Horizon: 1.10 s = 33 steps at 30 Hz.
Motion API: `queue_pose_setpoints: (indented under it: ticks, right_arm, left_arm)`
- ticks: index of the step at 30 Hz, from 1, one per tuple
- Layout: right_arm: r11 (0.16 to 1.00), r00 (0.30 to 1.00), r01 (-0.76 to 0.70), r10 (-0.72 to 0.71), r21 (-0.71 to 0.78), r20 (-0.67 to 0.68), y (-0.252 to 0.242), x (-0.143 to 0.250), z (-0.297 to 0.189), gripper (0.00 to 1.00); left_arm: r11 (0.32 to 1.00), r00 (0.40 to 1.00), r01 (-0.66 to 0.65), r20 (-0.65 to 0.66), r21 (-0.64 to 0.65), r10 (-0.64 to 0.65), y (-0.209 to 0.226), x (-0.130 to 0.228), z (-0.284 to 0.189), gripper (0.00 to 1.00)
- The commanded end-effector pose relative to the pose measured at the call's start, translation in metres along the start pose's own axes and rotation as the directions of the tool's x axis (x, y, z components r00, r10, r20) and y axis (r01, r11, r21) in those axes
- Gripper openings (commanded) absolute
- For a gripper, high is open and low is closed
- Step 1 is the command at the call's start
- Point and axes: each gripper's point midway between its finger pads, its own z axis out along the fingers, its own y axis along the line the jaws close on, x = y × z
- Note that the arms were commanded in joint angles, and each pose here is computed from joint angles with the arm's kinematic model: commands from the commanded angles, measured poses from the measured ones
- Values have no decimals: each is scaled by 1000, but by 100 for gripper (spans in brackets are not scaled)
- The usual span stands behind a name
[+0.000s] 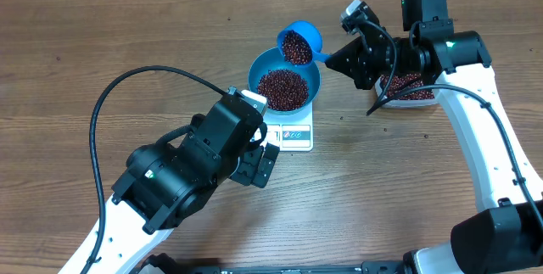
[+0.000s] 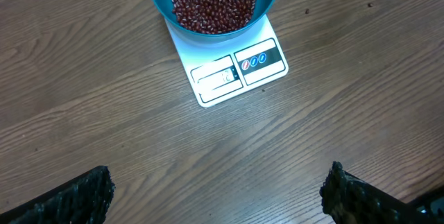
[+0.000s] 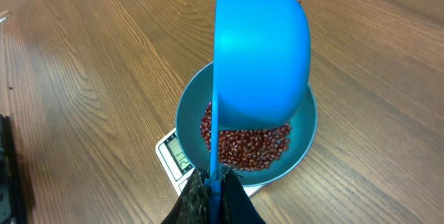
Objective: Scoop item into bowl and weigh 150g on scale
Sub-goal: 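Tilt the scoop slightly to trickle beans into the bowl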
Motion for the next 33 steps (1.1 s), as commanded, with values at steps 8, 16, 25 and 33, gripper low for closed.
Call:
queue_pose_setpoints:
  ticks: [8, 16, 25, 33]
  right_arm:
    - [990, 989, 136, -138, 31, 60, 6, -22, -17, 4]
    - [991, 990, 132, -133, 27, 56, 6, -21, -16, 4]
    - [994, 993, 104, -105, 21, 47, 8, -18, -16, 4]
    - [999, 998, 35, -36, 18, 49, 7, -18, -16, 4]
  left_arm:
    - [1000, 999, -10, 34, -6, 10, 3, -7, -8, 100]
    - [1000, 999, -10, 34, -6, 10, 3, -7, -8, 99]
    - [1000, 999, -10, 34, -6, 10, 3, -7, -8, 99]
    - [1000, 999, -10, 34, -6, 10, 3, -7, -8, 100]
